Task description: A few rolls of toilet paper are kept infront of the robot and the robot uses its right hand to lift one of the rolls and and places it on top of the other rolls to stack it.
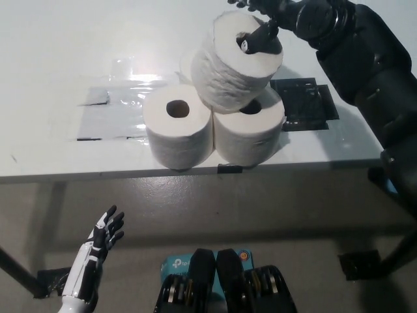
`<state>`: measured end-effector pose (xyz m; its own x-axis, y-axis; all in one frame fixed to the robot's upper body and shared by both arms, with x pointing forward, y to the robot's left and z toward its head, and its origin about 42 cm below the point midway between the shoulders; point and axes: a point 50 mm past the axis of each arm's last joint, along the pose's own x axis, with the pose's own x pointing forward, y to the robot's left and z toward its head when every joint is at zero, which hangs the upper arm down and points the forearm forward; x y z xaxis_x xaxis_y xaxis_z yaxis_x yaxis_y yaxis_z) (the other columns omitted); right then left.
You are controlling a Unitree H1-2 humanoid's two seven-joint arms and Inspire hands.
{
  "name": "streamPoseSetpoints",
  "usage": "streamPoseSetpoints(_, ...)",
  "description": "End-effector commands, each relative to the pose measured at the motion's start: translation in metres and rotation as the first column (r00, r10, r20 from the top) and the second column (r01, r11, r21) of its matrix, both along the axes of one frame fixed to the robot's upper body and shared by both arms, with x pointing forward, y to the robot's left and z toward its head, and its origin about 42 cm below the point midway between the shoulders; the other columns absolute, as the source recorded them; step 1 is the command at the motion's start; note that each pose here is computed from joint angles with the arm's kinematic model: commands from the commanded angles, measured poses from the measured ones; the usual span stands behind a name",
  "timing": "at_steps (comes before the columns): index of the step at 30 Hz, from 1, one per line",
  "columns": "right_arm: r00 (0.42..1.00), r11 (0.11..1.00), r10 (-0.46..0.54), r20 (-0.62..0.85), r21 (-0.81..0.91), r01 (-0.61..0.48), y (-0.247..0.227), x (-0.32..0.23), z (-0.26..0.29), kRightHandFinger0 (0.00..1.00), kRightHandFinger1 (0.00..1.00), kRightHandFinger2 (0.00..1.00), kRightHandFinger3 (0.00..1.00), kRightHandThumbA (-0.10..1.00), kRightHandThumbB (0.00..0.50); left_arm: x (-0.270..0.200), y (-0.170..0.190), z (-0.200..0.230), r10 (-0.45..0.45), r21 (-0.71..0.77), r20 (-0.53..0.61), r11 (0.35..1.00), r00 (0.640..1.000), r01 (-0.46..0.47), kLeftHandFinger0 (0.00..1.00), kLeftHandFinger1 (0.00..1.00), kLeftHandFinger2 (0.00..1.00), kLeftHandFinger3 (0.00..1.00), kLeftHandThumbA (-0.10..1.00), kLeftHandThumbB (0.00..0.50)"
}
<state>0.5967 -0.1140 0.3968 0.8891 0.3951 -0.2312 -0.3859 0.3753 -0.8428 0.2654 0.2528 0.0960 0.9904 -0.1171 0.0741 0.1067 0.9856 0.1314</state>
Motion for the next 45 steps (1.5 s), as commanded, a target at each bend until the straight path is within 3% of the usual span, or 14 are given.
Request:
streamPoseSetpoints(1,0.992,0.99,0.052,0.118,0.124,-0.067,0.018,-0.004,0.072,1.0,1.0,1.0,1.0,1.0,0.325,0.003,0.002,0.012,-0.031,0.027,0.05,0.999,0.998,0.03,1.0,1.0,1.0,1.0,1.0,0.05)
streamPoseSetpoints(7,0.981,0.984,0.07,0.182,0.148,-0.098,0.023,-0.008,0.103,1.0,1.0,1.0,1.0,1.0,0.303,0.003,-0.001,0.011,-0.04,0.027,0.057,0.999,0.998,0.039,1.0,1.0,1.0,1.0,1.0,0.037)
streamPoseSetpoints(20,0.953,0.965,0.054,0.299,0.23,-0.127,0.022,-0.024,0.19,1.0,1.0,1.0,1.0,1.0,0.402,0.003,-0.004,0.008,-0.046,0.029,0.044,0.999,0.998,0.044,1.0,1.0,1.0,1.0,1.0,0.041)
streamPoseSetpoints(24,0.939,0.92,0.044,0.34,0.352,-0.17,-0.003,-0.035,0.218,1.0,1.0,1.0,1.0,1.0,0.352,0.004,-0.003,0.009,-0.046,0.035,0.045,0.998,0.998,0.044,1.0,1.0,1.0,1.0,1.0,0.022)
streamPoseSetpoints(25,0.911,0.916,0.041,0.41,0.349,-0.198,-0.023,-0.045,0.23,1.0,1.0,1.0,1.0,1.0,0.395,0.006,-0.003,0.01,-0.044,0.034,0.047,0.999,0.998,0.042,1.0,1.0,1.0,1.0,1.0,0.025)
streamPoseSetpoints(27,0.866,0.903,0.03,0.5,0.358,-0.238,-0.048,-0.064,0.241,1.0,1.0,1.0,1.0,1.0,0.379,0.01,-0.001,0.013,-0.04,0.036,0.053,0.999,0.998,0.038,1.0,1.0,1.0,1.0,1.0,0.034)
streamPoseSetpoints(28,0.862,0.902,0.03,0.506,0.358,-0.242,-0.049,-0.066,0.243,1.0,1.0,1.0,1.0,1.0,0.476,0.011,-0.001,0.014,-0.039,0.035,0.055,0.999,0.998,0.037,1.0,1.0,1.0,1.0,1.0,0.04)
streamPoseSetpoints(29,0.793,0.875,0.01,0.609,0.379,-0.302,-0.08,-0.097,0.25,1.0,1.0,1.0,1.0,1.0,0.363,0.018,0.002,0.02,-0.037,0.032,0.066,0.999,0.997,0.034,1.0,1.0,1.0,1.0,1.0,0.04)
streamPoseSetpoints(31,0.724,0.848,0.006,0.689,0.381,-0.369,-0.1,-0.121,0.252,1.0,1.0,1.0,1.0,1.0,0.362,0.025,0.001,0.024,-0.036,0.026,0.077,0.999,0.996,0.034,1.0,1.0,1.0,1.0,1.0,0.042)
streamPoseSetpoints(32,0.65,0.813,-0.034,0.759,0.399,-0.424,-0.126,-0.153,0.243,1.0,1.0,1.0,1.0,1.0,0.319,0.031,0.001,0.028,-0.04,0.026,0.089,0.999,0.995,0.038,1.0,1.0,1.0,1.0,1.0,0.041)
streamPoseSetpoints(36,0.524,0.758,-0.113,0.844,0.414,-0.504,-0.161,-0.219,0.219,1.0,1.0,1.0,1.0,1.0,0.238,0.051,-0.001,0.039,-0.044,0.019,0.123,0.999,0.991,0.042,1.0,1.0,1.0,1.0,1.0,0.032)
streamPoseSetpoints(37,0.467,0.735,-0.163,0.869,0.423,-0.529,-0.173,-0.243,0.2,1.0,1.0,1.0,1.0,1.0,0.23,0.057,0.001,0.043,-0.037,0.016,0.131,0.999,0.991,0.035,1.0,1.0,1.0,1.0,1.0,0.048)
streamPoseSetpoints(38,0.451,0.715,-0.203,0.869,0.447,-0.538,-0.176,-0.254,0.188,1.0,1.0,1.0,1.0,1.0,0.264,0.059,0.002,0.045,-0.034,0.017,0.133,0.999,0.991,0.032,1.0,1.0,1.0,1.0,1.0,0.053)
streamPoseSetpoints(45,0.358,0.54,-0.392,0.847,0.528,-0.656,-0.189,-0.346,0.061,1.0,1.0,1.0,1.0,1.0,0.275,0.08,0.003,0.056,-0.017,-0.011,0.177,1.0,0.984,0.02,1.0,1.0,1.0,1.0,1.0,0.054)
